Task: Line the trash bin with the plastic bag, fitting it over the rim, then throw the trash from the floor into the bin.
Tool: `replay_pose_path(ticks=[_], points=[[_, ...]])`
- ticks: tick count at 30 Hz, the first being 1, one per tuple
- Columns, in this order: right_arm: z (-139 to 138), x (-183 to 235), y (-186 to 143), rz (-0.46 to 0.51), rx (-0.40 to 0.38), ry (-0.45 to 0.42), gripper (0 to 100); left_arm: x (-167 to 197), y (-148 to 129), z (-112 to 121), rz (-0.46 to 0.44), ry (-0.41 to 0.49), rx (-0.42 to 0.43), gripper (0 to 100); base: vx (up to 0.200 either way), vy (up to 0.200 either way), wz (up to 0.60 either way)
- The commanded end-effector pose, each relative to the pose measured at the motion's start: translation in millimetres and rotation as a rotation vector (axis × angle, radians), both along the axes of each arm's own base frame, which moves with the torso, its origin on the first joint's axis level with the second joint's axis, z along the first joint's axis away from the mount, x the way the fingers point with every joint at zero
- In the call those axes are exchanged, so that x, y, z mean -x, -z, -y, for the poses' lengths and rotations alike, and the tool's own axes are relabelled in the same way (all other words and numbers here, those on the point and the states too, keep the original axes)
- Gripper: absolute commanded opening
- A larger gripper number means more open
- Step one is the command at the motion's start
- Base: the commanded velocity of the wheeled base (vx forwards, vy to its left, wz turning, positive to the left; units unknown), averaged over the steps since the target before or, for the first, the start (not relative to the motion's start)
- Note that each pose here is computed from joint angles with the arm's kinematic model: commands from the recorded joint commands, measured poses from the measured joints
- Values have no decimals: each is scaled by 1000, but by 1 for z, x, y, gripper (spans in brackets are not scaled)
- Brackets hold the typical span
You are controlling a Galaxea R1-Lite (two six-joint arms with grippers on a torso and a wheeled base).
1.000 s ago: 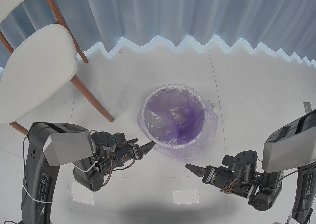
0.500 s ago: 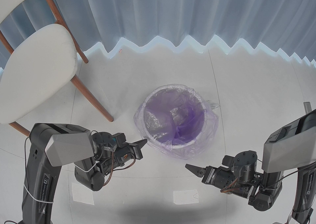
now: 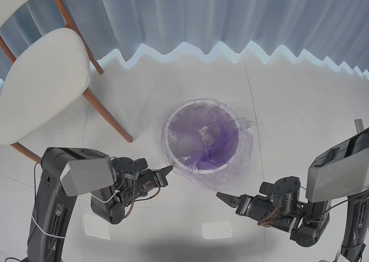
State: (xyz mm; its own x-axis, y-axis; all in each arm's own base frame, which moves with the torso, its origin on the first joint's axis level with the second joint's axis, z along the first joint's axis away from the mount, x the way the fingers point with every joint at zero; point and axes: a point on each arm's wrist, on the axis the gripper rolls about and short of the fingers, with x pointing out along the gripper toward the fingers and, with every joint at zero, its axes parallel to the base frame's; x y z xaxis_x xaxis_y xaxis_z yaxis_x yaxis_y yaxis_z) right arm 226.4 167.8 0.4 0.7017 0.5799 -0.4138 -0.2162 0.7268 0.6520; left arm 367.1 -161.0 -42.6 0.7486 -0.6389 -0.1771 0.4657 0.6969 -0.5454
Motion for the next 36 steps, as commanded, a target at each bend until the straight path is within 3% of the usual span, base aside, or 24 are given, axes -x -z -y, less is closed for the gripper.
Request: replay_pose_path(ticks=[1,4,23,24,36], points=[[-1,0,-1,12,-11,-1,100,-2,9,1,-39,-8,24,0,0,0,0],[-1,0,0,8,-8,-1,100,-6,10,-3,-67,-28,58,0,0,0,0],[-2,-2,13,-22,16,-2,100,-4,18,-3,-113,-30,40,0,0,0,0],[-2,-2,13,-22,16,-2,100,-3,19,-3,-118,-29,37,100,0,0,0],[-2,-2,12,-20,13,1,100,2,17,-10,-112,-39,55,100,0,0,0]])
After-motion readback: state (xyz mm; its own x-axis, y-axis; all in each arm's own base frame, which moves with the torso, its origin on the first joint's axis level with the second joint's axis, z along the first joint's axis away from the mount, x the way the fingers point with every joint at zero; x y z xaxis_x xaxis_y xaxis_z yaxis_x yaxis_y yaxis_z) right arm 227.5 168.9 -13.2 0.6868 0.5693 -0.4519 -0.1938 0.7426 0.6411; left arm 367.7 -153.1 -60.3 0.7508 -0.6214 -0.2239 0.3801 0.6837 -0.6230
